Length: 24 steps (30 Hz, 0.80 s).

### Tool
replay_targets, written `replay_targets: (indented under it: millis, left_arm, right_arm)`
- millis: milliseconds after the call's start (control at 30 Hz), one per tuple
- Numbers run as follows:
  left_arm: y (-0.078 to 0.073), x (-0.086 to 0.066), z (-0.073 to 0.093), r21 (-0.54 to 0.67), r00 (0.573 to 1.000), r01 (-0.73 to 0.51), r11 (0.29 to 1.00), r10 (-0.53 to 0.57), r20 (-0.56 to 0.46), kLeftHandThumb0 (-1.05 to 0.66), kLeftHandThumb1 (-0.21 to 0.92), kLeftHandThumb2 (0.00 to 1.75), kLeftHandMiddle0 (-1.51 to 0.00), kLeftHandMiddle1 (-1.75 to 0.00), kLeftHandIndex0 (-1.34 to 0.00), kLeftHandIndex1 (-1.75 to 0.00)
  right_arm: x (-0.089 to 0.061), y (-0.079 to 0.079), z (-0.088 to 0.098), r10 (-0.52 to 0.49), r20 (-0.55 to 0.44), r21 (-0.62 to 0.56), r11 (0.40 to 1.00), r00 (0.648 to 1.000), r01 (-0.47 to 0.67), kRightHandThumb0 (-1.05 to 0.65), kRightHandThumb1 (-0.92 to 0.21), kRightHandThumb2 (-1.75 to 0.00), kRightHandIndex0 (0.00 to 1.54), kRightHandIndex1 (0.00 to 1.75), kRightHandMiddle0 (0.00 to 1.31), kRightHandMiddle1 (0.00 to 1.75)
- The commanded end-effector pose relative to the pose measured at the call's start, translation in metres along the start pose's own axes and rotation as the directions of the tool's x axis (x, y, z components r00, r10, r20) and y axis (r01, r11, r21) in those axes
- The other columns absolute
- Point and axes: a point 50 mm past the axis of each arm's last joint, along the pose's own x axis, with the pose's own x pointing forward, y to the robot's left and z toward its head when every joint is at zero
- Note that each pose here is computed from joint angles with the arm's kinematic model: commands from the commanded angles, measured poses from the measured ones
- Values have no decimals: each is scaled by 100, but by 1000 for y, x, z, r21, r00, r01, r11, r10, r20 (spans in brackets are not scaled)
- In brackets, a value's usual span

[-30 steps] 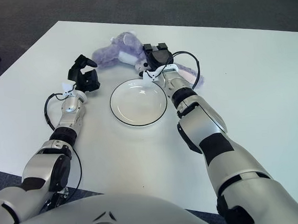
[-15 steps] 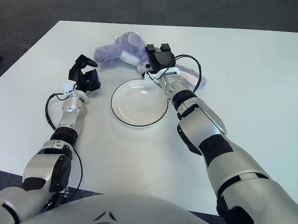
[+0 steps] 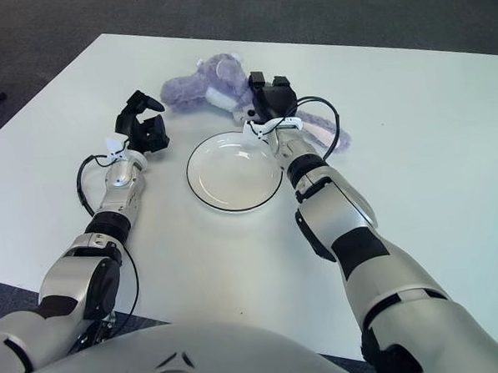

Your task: Put the doll into the plate.

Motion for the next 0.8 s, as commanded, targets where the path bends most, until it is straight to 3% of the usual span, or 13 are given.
replay_targets:
  millis: [0, 233, 767]
  left_arm:
    - [9, -52, -50, 20, 978, -19, 1000, 23, -210, -44, 43, 118, -124, -175, -52, -175]
    - [9, -51, -49, 27, 978, -13, 1000, 18, -207, -44, 43, 118, -124, -175, -52, -175]
    - [7, -51, -49, 29, 978, -5, 1000, 10, -208, -44, 43, 118, -125, -175, -52, -175]
  right_arm:
    - [-29, 33, -23, 137, -98, 10, 991, 986, -137, 0, 14, -168, 99, 132, 87, 175]
    - [-31, 33, -28, 155, -114, 66, 987, 981, -148, 0, 16, -172, 103, 137, 82, 175]
    - [-28, 27, -39, 202, -140, 165, 970, 969, -178, 0, 7, -166, 99, 148, 68, 175]
